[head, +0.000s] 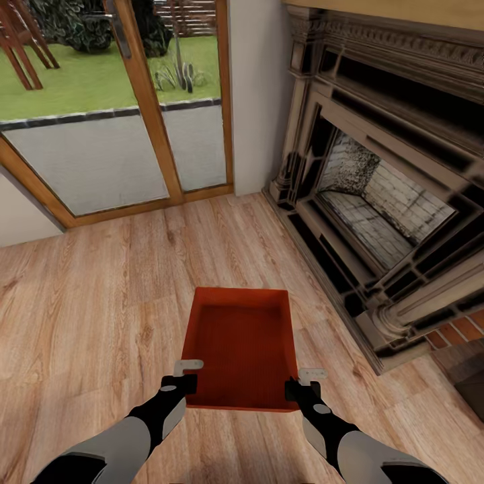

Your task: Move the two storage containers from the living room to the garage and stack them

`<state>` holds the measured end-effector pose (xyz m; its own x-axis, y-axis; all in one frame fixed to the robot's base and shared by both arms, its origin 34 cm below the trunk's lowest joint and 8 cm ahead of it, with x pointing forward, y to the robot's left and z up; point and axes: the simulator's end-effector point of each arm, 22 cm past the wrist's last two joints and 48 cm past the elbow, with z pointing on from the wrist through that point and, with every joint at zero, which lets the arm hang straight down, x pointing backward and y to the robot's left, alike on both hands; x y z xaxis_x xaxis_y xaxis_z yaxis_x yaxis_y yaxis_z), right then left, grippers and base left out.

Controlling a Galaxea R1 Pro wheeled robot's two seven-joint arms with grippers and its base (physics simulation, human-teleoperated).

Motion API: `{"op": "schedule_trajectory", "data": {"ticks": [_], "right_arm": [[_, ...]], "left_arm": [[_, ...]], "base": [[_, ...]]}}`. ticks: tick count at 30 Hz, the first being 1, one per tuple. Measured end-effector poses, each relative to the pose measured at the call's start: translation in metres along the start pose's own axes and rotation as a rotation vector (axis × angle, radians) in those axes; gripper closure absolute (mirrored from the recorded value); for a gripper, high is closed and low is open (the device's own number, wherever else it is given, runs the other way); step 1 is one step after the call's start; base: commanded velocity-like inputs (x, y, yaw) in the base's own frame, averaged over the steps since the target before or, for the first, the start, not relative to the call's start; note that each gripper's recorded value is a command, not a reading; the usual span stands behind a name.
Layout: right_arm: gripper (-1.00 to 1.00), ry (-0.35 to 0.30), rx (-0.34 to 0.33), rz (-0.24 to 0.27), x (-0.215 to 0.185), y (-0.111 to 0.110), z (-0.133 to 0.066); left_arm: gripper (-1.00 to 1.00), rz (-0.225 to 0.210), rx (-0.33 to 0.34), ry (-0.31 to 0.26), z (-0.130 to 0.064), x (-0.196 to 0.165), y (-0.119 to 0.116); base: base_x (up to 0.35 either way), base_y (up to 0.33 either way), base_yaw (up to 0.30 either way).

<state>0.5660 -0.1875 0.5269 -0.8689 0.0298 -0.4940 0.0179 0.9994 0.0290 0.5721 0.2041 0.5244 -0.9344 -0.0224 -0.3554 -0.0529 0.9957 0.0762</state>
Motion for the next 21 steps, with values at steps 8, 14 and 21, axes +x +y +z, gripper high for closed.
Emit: {"op": "schedule_trajectory", "data": {"ticks": [8,14,21], "right_arm": [[1.0,-0.003,0.0,0.0,-0.004,0.001,-0.002],[1.0,-0.011,0.0,0.0,-0.009,0.001,-0.003],[1.0,-0.022,-0.001,0.0,-0.015,0.002,-0.005]], "left_arm": [[1.0,0.001,0.001,-0.002,-0.002,-0.003,0.001],[1.0,0.001,0.001,-0.011,-0.004,-0.008,0.001],[1.0,0.0,0.001,-0.022,-0.007,-0.014,0.001]], "base": [[0.0,0.0,-0.08],[0.0,0.0,-0.047],[0.0,0.0,-0.004]]}}
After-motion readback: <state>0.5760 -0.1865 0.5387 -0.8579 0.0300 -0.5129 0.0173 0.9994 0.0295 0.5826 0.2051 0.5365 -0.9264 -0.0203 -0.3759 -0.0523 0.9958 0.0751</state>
